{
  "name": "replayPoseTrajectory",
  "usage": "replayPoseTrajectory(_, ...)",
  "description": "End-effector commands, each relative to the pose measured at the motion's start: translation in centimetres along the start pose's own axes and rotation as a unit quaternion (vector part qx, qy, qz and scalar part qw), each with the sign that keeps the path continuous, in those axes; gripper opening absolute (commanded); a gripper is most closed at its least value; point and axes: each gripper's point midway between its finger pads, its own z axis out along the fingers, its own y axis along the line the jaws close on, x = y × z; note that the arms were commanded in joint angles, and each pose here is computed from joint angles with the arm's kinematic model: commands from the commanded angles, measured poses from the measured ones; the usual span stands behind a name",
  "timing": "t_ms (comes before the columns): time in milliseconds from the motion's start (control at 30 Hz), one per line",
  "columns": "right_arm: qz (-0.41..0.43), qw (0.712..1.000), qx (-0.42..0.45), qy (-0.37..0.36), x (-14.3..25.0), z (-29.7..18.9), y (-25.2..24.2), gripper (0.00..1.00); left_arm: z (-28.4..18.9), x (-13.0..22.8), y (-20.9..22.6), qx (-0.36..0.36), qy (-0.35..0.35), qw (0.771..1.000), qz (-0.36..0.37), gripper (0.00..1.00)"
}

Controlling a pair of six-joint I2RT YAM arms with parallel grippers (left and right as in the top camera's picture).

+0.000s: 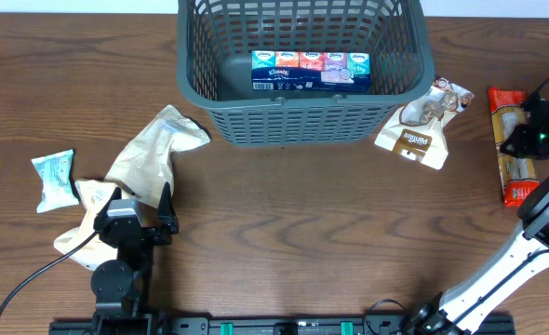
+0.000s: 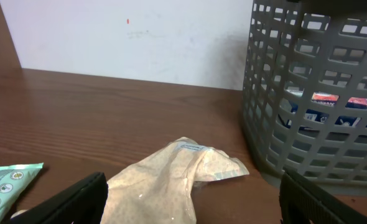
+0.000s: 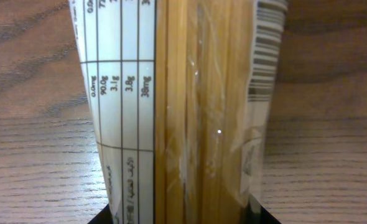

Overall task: Pack container
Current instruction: 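Lift the spaghetti pack and carry it over the basket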

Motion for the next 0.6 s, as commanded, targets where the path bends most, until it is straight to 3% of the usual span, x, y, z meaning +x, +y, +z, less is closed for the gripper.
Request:
replayPoseTrajectory(0,-0.009,1.000,-0.018,-0.015,-1.3,-0.7,2.2,0.13,0.1,0.5,0.2,-0.005,0.003,1.000,-0.001,0.81)
replayPoseTrajectory(267,-0.042,0.996,0.017,-0.077,-4.5,-6.6,3.5,0.12,0.1,0.5,0.2,-0.005,0.003,1.000,-0.001,0.81)
replayPoseTrajectory(567,-0.083,0.983,0.056,-0.153,-7.3,-14.2,6.3,0.04,0.1,0.5,0.2,-0.005,0.003,1.000,-0.001,0.81)
